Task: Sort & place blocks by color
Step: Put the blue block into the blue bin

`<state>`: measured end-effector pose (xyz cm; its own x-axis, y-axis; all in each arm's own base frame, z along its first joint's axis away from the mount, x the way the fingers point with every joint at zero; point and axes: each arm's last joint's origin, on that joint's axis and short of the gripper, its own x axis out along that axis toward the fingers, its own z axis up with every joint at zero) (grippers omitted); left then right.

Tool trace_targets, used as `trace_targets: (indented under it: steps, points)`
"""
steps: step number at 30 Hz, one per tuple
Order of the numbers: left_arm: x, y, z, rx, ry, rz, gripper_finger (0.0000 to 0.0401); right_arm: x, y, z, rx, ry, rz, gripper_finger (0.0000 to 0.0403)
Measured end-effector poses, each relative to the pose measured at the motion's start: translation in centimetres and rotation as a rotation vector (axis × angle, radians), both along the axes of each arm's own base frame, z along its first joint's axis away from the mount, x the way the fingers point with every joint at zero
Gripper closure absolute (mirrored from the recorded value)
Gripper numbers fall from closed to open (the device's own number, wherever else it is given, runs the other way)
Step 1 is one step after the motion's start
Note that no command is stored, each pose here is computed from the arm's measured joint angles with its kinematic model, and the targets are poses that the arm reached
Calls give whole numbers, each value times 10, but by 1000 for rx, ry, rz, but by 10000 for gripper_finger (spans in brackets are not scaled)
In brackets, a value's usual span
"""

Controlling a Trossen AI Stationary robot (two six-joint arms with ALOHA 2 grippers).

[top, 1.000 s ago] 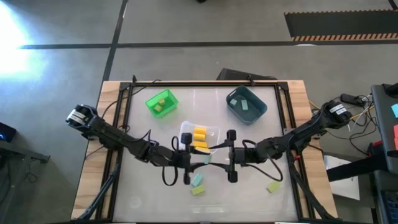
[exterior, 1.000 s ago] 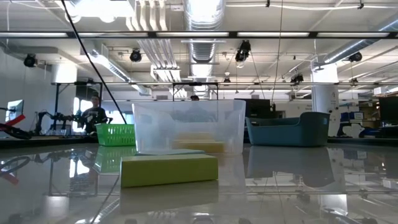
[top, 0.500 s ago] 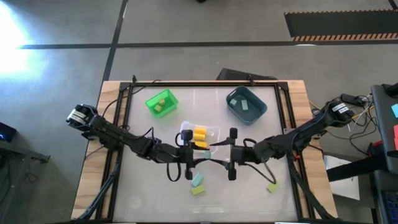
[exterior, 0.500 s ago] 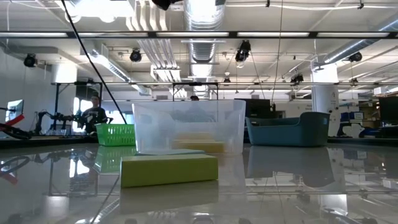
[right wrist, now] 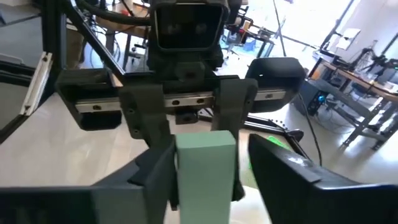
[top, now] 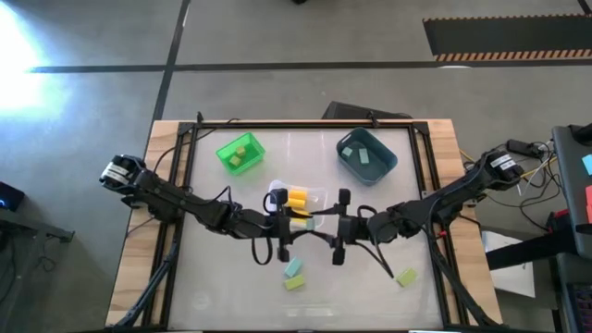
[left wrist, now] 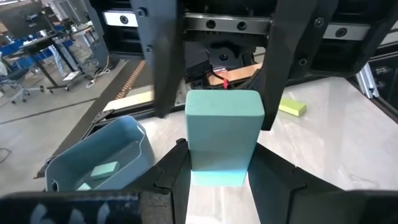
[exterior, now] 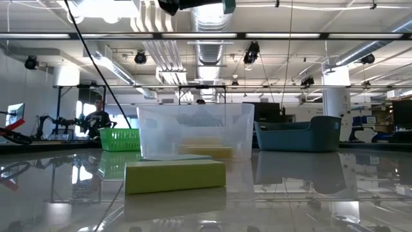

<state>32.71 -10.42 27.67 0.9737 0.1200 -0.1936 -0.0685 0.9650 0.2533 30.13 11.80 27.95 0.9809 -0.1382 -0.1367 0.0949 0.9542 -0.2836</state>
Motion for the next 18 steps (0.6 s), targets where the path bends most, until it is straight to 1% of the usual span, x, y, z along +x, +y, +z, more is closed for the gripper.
trace_targets:
  steps: [5, 6, 12, 13, 15, 18]
  points:
    - [0, 0, 0, 11, 3, -4, 289, 0, -1, -1, 5, 10, 13, 285]
    - [0, 0, 0, 13, 4, -5, 289, 0, -1, -1, 4, 15, 19, 292]
    - [0, 0, -1, 20, 6, -7, 289, 1, -2, -2, 4, 20, 39, 292]
    - [0, 0, -1, 20, 6, -7, 284, 1, -2, -2, 4, 20, 42, 292]
    - [0, 0, 0, 26, 6, -17, 251, 1, -2, -2, 7, 20, 52, 292]
    - [0, -1, 0, 28, 8, -24, 186, 1, -2, -3, 8, 33, 55, 292]
